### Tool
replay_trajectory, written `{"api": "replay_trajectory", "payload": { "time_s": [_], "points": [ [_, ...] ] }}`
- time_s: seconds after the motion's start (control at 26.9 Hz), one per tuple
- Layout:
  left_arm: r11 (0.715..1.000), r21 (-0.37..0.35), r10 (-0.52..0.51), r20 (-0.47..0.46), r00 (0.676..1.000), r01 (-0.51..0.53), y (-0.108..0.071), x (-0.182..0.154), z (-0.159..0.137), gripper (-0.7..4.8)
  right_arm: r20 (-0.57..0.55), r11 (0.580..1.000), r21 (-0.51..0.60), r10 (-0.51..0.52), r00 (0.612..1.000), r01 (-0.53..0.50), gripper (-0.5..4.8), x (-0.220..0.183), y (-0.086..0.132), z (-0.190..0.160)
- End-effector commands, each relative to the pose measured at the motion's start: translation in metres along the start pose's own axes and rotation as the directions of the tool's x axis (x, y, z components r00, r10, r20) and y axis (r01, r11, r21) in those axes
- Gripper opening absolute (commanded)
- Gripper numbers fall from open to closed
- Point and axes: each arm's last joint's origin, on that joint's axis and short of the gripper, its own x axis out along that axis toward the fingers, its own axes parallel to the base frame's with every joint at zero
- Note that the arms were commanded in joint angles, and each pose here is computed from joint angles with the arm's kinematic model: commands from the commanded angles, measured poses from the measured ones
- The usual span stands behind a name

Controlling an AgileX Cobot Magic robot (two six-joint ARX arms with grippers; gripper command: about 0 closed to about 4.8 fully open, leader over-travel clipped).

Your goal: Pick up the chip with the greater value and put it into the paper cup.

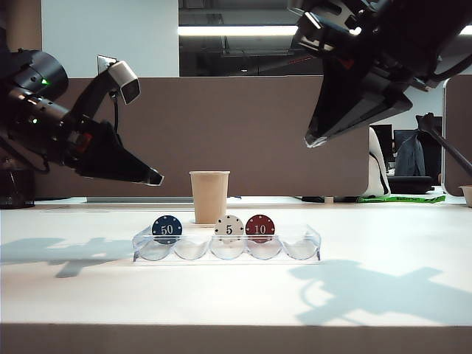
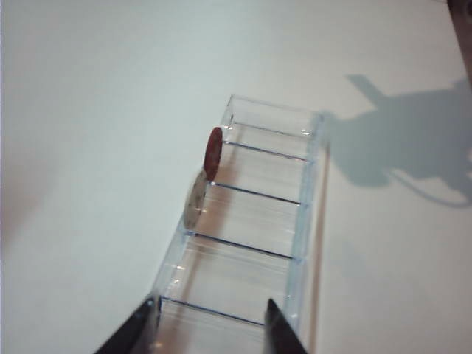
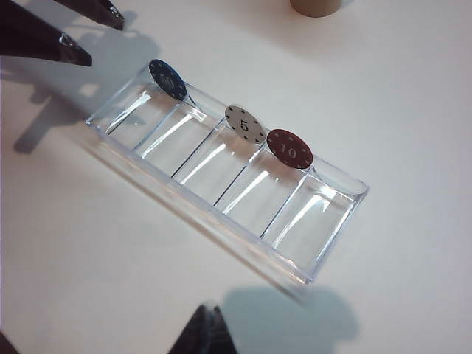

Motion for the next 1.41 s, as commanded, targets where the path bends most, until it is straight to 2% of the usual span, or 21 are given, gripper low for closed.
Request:
{"api": "replay_trajectory", "payload": {
  "time_s": [0.04, 0.33, 0.97, 1.04, 1.12, 1.23, 1.41],
  "points": [
    [1.000, 0.026, 0.015, 0.002, 1.000, -0.015, 0.004, 0.002, -0.002, 1.88, 0.018, 1.000, -0.001, 0.005, 1.000, -0.005, -0.05, -0.001, 0.001, 0.003],
    [1.000, 0.017, 0.013, -0.004, 1.000, -0.013, 0.009, 0.010, -0.012, 1.87, 0.018, 1.000, -0.001, 0.005, 1.000, -0.005, -0.05, -0.001, 0.001, 0.003],
    [0.999, 0.042, 0.027, 0.004, 1.000, -0.028, 0.016, 0.013, -0.012, 1.89, 0.018, 1.000, -0.001, 0.005, 1.000, -0.005, -0.05, -0.001, 0.001, 0.003],
    [0.998, 0.047, 0.032, 0.003, 0.999, -0.033, 0.016, 0.013, -0.012, 2.01, 0.018, 1.000, -0.001, 0.005, 1.000, -0.005, -0.05, -0.001, 0.001, 0.003],
    [0.997, 0.057, 0.044, -0.004, 0.999, -0.044, 0.017, 0.013, -0.012, 2.52, 0.018, 1.000, -0.001, 0.005, 1.000, -0.005, -0.05, -0.001, 0.001, 0.003],
    [0.994, 0.088, 0.059, -0.014, 0.998, -0.057, 0.017, 0.013, -0.012, 2.51, 0.018, 1.000, -0.001, 0.005, 1.000, -0.005, -0.05, -0.001, 0.001, 0.003],
    [0.994, 0.090, 0.061, -0.014, 0.998, -0.059, 0.019, 0.014, -0.014, 2.51, 0.019, 1.000, -0.001, 0.005, 1.000, -0.005, -0.05, -0.001, 0.001, 0.003]
  ]
}}
